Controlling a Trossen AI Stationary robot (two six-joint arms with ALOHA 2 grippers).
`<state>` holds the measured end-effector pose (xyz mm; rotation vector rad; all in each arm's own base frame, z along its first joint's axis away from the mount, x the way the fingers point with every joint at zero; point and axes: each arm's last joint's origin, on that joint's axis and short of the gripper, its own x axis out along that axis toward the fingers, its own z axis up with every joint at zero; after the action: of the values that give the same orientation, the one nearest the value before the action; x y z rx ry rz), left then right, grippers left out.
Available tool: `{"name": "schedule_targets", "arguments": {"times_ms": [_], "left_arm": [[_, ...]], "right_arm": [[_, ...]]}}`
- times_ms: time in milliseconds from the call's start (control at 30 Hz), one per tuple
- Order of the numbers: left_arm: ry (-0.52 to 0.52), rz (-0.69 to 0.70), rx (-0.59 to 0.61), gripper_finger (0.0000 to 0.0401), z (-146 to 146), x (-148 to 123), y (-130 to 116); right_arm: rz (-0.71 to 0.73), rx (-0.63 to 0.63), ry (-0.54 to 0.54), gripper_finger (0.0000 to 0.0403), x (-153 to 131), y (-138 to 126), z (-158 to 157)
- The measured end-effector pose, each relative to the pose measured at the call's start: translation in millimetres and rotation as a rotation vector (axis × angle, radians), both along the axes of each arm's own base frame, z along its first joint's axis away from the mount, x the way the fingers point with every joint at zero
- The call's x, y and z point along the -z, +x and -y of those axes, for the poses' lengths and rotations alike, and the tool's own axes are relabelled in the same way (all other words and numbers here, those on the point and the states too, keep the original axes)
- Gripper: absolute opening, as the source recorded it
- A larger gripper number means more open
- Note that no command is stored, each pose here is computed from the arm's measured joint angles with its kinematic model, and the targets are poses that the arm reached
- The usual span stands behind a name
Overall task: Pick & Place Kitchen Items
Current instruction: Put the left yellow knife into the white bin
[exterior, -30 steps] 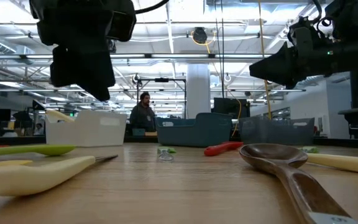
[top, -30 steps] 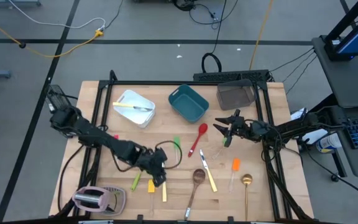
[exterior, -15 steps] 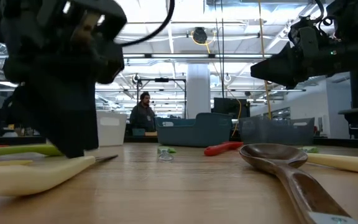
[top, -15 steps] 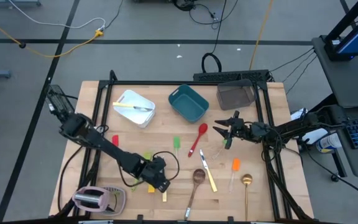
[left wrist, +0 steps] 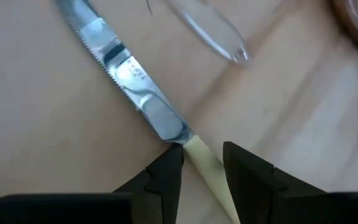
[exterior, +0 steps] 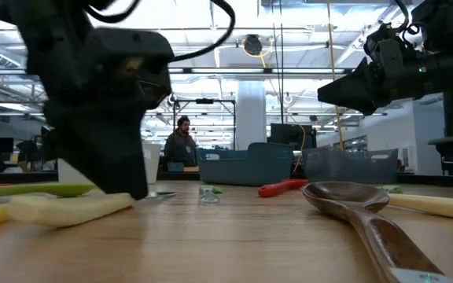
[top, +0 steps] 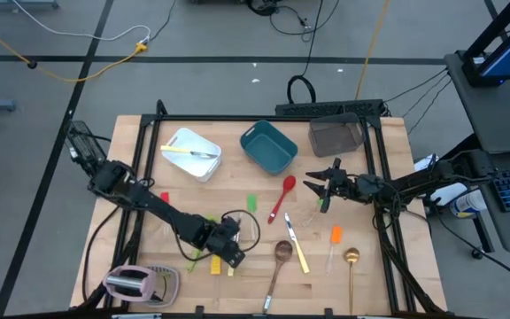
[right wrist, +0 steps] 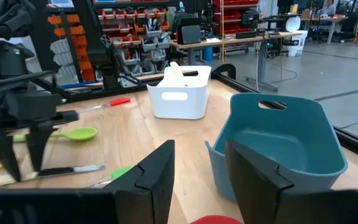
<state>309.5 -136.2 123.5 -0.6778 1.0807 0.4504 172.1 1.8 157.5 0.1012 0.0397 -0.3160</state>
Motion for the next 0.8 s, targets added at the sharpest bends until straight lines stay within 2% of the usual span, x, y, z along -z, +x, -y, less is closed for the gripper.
{"name": "schedule_targets", "arguments": {"times_ms": [167, 267, 700, 800], "left_arm": [[0.097, -0.018, 0.145, 0.0126, -19.7, 1.2, 6.6], [0.114, -0.04, 0.217, 0.0126, -27.8, 1.9, 8.2], [0.182, -0.136, 0.272, 0.0125, -32.8, 5.0, 0.3], [0.184, -0.146, 0.269, 0.0104, -33.2, 5.2, -0.6]], "right_arm": [[-0.005, 0.0, 0.0, 0.0134, 0.5, 0.0, 0.0], [-0.005, 0.0, 0.0, 0.0134, 0.5, 0.0, 0.0], [-0.019, 0.0, -0.001, 0.0134, 1.8, -0.1, 0.0], [-0.019, -0.001, -0.001, 0.0134, 1.8, -0.1, 0.0]]}}
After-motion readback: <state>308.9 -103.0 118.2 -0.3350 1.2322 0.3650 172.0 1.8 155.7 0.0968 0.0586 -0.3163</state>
